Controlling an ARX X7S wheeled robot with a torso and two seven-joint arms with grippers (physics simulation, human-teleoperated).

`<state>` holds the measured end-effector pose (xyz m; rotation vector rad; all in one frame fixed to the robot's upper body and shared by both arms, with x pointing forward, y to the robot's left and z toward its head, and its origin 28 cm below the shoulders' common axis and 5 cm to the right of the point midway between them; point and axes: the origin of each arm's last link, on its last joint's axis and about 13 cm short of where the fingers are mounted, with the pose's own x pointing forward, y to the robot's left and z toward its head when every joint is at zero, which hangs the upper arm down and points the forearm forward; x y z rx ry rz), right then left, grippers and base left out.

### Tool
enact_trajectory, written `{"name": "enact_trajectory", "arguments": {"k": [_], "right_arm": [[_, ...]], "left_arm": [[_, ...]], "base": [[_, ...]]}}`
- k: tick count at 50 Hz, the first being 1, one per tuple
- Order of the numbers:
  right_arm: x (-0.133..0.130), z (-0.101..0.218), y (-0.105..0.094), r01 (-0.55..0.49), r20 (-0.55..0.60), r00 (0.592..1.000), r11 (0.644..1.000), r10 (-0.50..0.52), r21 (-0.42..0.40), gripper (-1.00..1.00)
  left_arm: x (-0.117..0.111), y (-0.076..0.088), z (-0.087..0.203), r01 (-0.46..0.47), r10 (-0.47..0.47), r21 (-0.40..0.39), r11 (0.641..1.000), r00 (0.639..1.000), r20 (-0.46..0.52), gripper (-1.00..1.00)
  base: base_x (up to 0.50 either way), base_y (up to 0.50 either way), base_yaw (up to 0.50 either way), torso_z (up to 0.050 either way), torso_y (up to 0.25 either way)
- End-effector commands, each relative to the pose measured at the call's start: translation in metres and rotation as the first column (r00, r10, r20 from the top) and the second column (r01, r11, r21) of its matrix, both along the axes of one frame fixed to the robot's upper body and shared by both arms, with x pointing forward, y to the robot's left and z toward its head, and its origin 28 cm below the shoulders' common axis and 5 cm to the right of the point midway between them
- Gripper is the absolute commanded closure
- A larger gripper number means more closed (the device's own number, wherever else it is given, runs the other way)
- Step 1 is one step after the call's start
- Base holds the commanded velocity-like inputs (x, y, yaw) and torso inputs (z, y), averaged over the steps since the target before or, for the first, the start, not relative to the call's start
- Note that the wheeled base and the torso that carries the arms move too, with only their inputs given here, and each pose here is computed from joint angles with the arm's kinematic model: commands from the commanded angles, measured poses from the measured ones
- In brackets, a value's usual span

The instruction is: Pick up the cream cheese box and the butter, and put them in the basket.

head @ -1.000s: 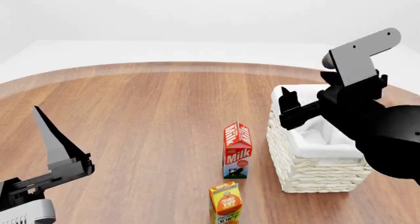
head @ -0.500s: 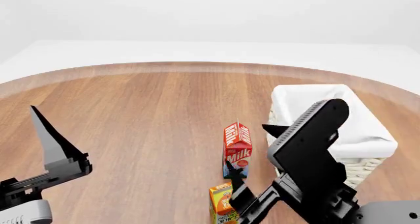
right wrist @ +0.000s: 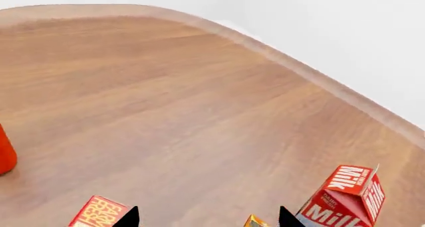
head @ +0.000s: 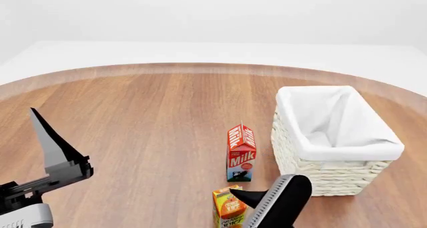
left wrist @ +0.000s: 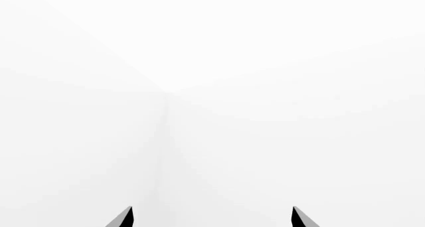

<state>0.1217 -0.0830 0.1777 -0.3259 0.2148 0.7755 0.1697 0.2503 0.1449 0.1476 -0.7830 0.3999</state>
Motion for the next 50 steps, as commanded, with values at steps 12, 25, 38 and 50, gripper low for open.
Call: {"name": "enact_trajectory", "arguments": {"k": [12, 25, 38, 50], "right_arm": [[-0.022, -0.025, 0.032, -0.028, -0.180, 0.981, 0.976, 0.068, 0.217, -1.00], [-0.021, -0.035, 0.047, -0.032, -0.213, 0.972, 0.960, 0.095, 0.280, -1.00], [-0.026, -0.045, 0.064, 0.034, -0.249, 0.967, 0.934, 0.059, 0.354, -1.00], [-0.023, -0.053, 0.073, 0.075, -0.253, 0.967, 0.927, 0.022, 0.369, -1.00]], "left_arm": [[0.001, 0.003, -0.001, -0.020, 0.020, 0.008, 1.000, 1.000, 0.008, -1.00], [0.001, 0.004, -0.001, -0.023, 0.023, 0.006, 1.000, 1.000, 0.005, -1.00], [-0.003, 0.010, 0.004, -0.048, 0.048, 0.001, 0.999, 0.999, 0.025, -1.00], [-0.008, 0.015, 0.007, -0.059, 0.059, -0.006, 0.998, 0.998, 0.036, -1.00]], "base": [[0.00, 0.00, 0.00, 0.000, 0.000], [0.00, 0.00, 0.00, 0.000, 0.000], [0.00, 0.00, 0.00, 0.000, 0.000], [0.00, 0.00, 0.00, 0.000, 0.000]]}}
